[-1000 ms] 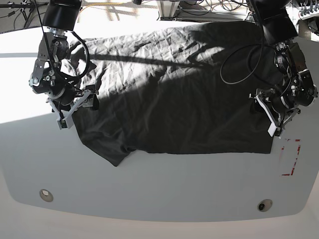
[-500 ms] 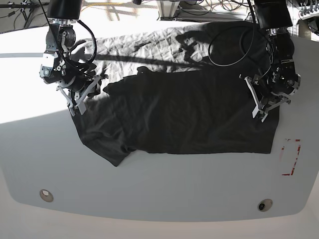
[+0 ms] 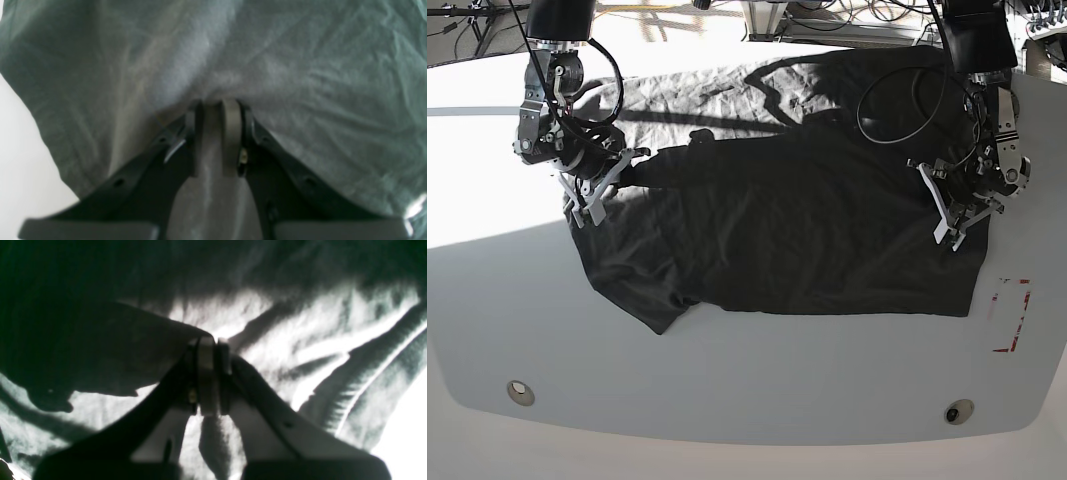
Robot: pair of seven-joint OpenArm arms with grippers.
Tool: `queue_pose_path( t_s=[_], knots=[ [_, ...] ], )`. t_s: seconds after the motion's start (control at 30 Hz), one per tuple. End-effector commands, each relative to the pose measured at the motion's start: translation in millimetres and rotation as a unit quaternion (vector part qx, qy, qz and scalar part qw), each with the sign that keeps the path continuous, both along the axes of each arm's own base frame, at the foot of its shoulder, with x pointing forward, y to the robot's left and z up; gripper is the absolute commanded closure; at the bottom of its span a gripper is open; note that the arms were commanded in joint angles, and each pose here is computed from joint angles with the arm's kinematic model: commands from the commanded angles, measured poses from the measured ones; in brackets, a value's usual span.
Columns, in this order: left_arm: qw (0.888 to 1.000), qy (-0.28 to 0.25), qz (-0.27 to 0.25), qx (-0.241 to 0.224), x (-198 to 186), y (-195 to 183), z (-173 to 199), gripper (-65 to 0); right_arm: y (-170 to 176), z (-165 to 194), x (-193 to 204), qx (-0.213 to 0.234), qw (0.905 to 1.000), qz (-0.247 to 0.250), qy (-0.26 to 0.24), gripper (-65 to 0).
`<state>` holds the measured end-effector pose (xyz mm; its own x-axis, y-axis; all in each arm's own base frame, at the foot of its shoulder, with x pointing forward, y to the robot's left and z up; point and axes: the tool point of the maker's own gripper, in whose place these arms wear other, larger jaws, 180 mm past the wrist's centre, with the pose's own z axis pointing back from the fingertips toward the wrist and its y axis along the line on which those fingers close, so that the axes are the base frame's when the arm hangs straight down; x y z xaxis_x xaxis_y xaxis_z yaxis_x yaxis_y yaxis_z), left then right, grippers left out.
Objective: Fold the T-shirt properly
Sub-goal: 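Release the shirt edge and move both grippers onto the shirt's body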
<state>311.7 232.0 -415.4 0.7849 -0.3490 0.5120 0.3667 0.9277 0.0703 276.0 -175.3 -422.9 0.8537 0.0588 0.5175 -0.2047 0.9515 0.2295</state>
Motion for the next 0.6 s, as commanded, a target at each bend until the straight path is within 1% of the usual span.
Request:
queue_pose_path(
  t_s=[0.0,0.13,0.27,0.43,0.57],
  knots=[
    [1.000,0.019,0.007,0.014,0.8,9.1,-5.0,-7.9,2.0,-14.0,4.4,-0.007,0.9998,0.007,0.017,-3.2],
    [1.000,0.018,0.010,0.008,13.4,9.0,-3.7,-8.1,-8.4,-22.9,11.7,-0.006,0.9999,-0.006,0.015,-3.2],
    [1.000,0.015,-0.002,-0.001,29.9,-0.8,-3.9,-8.1,-16.5,-26.1,27.5,-0.003,0.9996,-0.019,0.018,-3.2],
    [1.000,0.004,-0.002,-0.014,47.4,-4.4,-1.2,-8.1,-25.3,-19.1,55.0,0.000,0.9994,-0.033,0.007,-3.2],
    [0.999,-0.005,0.008,-0.031,65.2,-4.0,1.5,-8.1,-42.6,-10.6,77.4,-0.004,0.9988,-0.049,-0.006,-3.3]
  ],
)
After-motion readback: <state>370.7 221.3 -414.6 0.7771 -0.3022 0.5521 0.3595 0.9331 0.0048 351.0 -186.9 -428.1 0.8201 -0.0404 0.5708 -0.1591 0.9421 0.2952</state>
